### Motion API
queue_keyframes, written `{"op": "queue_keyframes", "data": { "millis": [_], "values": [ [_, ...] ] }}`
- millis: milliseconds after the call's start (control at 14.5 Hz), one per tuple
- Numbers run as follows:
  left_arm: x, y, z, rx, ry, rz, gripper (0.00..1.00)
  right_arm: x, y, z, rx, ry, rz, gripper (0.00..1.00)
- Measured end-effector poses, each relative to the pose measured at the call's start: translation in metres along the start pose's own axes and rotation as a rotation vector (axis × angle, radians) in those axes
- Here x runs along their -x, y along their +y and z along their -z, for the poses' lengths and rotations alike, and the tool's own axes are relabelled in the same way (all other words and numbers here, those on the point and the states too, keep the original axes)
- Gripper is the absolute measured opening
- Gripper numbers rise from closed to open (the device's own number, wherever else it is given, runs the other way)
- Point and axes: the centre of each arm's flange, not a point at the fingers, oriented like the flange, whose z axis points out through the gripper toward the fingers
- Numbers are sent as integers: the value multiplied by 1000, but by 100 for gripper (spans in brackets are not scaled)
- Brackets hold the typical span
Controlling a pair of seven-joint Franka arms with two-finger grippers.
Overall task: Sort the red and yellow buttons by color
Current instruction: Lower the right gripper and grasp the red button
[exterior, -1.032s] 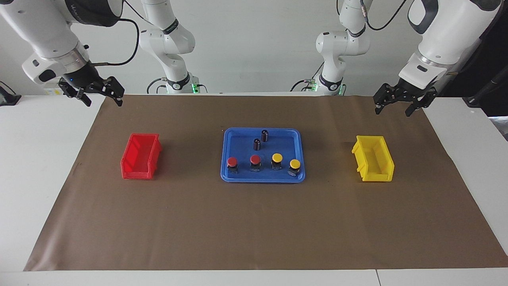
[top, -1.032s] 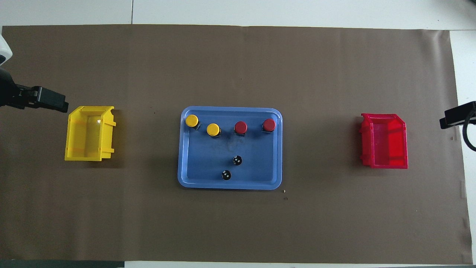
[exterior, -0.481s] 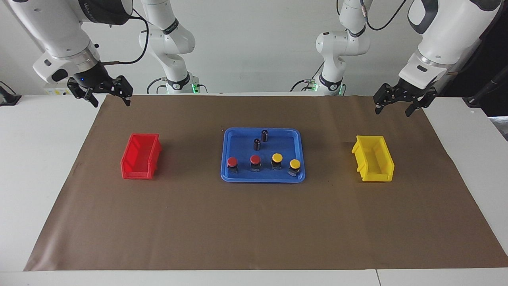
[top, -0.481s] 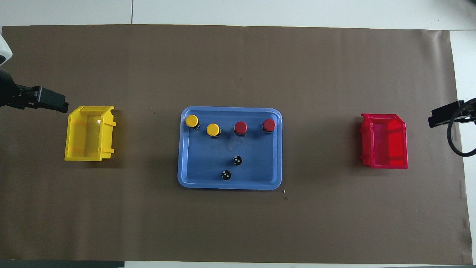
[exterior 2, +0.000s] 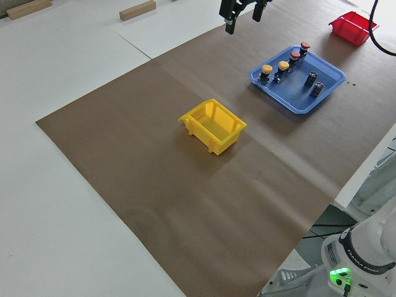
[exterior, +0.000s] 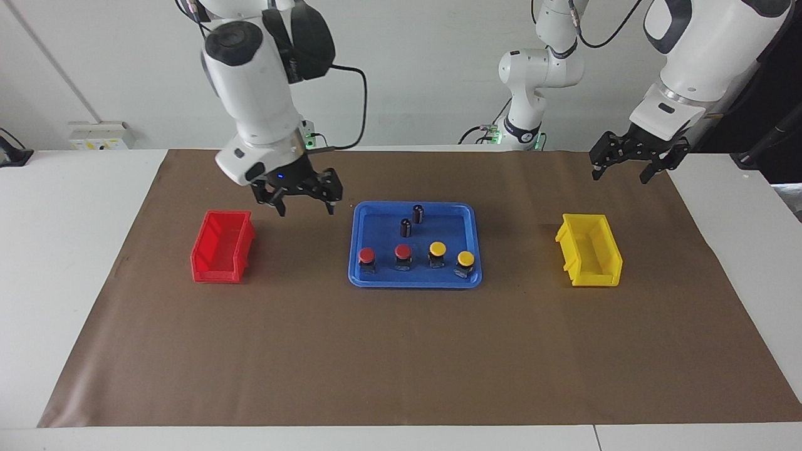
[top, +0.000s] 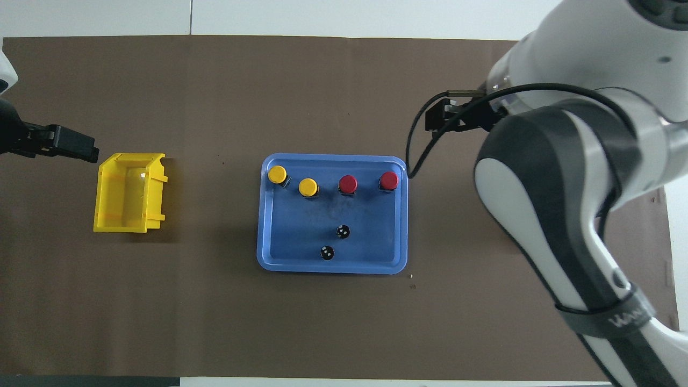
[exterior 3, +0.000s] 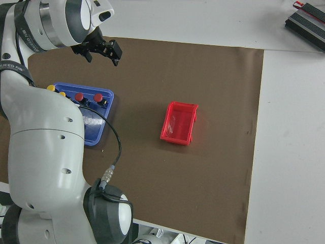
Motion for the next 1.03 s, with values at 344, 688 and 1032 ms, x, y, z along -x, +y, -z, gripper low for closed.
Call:
{"op": "queue_keyframes", "data": {
  "millis": [344,688,1032],
  "values": [
    [0,0,0,0,0,0,100,17,-39,-98,28,-23,-35,100],
    [0,0,0,0,0,0,100,28,-38,-153,35,-2,-18,100],
    [0,0,0,0,0,0,100,38,-42,-191,46,-29,2,96]
  ]
}}
